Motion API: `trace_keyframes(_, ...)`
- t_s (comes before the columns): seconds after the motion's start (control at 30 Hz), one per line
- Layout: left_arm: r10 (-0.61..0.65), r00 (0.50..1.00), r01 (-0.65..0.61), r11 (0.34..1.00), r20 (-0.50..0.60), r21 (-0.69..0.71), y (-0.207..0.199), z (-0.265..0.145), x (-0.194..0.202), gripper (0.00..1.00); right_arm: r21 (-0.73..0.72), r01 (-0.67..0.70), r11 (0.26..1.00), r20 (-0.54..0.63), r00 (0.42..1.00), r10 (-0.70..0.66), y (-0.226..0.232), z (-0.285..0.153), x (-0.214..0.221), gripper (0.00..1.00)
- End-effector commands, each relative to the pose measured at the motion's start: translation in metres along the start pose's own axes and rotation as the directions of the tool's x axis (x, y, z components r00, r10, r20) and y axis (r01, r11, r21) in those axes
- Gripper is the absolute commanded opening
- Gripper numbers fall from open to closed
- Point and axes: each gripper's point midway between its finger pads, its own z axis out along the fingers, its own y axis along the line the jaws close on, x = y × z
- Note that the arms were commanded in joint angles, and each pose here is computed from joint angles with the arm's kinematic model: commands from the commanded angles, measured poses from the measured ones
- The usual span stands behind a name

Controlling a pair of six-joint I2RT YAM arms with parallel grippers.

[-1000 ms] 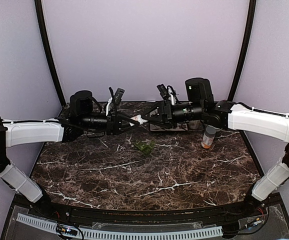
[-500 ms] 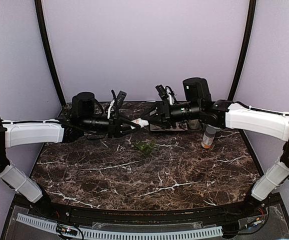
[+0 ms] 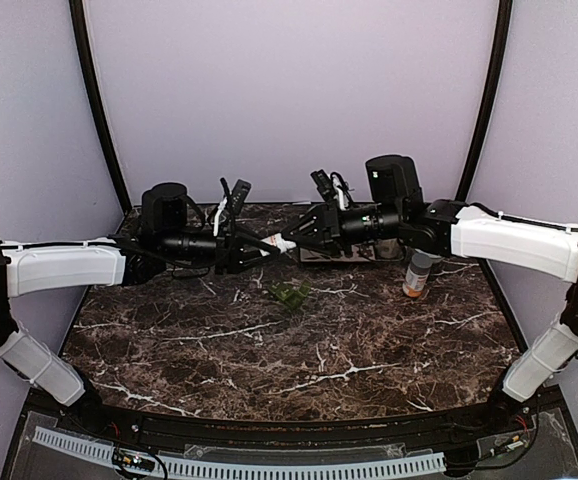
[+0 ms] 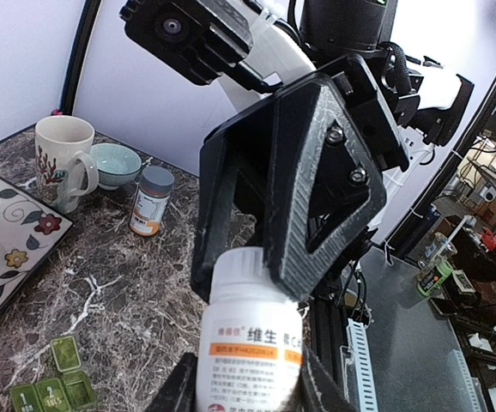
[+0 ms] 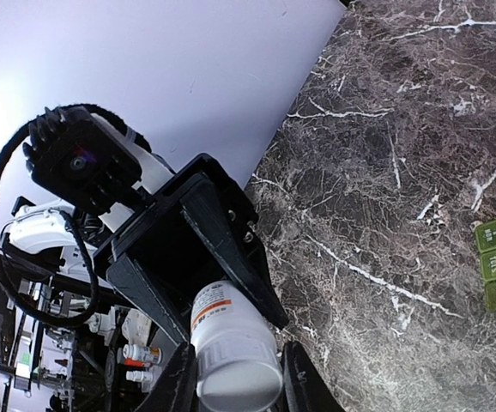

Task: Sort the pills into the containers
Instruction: Open the lid of the pill bottle.

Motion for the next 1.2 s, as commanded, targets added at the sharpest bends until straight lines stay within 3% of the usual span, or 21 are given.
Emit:
trace_keyframes(0.0, 0.049, 0.998, -0.05, 0.999, 0.038, 0.022, -0.014, -0.005, -0.016, 0.0, -0.015, 0.05, 0.999, 0.002, 0.999, -0.05, 0.01, -0.003, -0.002, 0.1)
trace_keyframes(0.07, 0.041, 0.998, -0.042, 0.998, 0.039, 0.036, -0.016, -0.005, -0.017, 0.0, -0.017, 0.075, 0.997, 0.001, 0.997, -0.075, 0.011, -0.004, -0.002, 0.0)
trace_keyframes(0.27, -0.016, 0.998, 0.009, 0.992, 0.059, 0.123, -0.026, -0.01, -0.025, 0.0, -0.057, 0.277, 0.959, 0.014, 0.961, -0.277, 0.024, -0.012, 0.004, 0.0)
trace_keyframes(0.57, -0.124, 0.992, 0.119, 0.937, -0.004, 0.327, -0.047, -0.014, -0.026, 0.0, -0.07, 0.569, 0.82, 0.052, 0.823, -0.566, 0.042, -0.023, 0.014, 0.0)
trace_keyframes(0.83, -0.136, 0.99, 0.139, 0.924, -0.032, 0.356, -0.05, -0.014, -0.023, 0.0, -0.012, 0.629, 0.778, 0.025, 0.778, -0.628, 0.034, -0.016, 0.018, 0.04)
trace_keyframes(0.93, -0.132, 0.991, 0.134, 0.931, -0.028, 0.34, -0.047, -0.014, -0.022, 0.0, -0.006, 0.621, 0.784, 0.035, 0.784, -0.62, 0.035, -0.017, 0.016, 0.17)
trace_keyframes(1.03, -0.122, 0.992, 0.123, 0.939, -0.022, 0.321, -0.045, -0.013, -0.021, 0.0, 0.0, 0.606, 0.795, 0.058, 0.794, -0.605, 0.038, -0.019, 0.013, 0.45)
trace_keyframes(1.17, -0.111, 0.994, 0.112, 0.95, -0.019, 0.292, -0.04, -0.013, -0.018, 0.0, -0.011, 0.59, 0.807, 0.086, 0.805, -0.587, 0.046, -0.022, 0.009, 0.65)
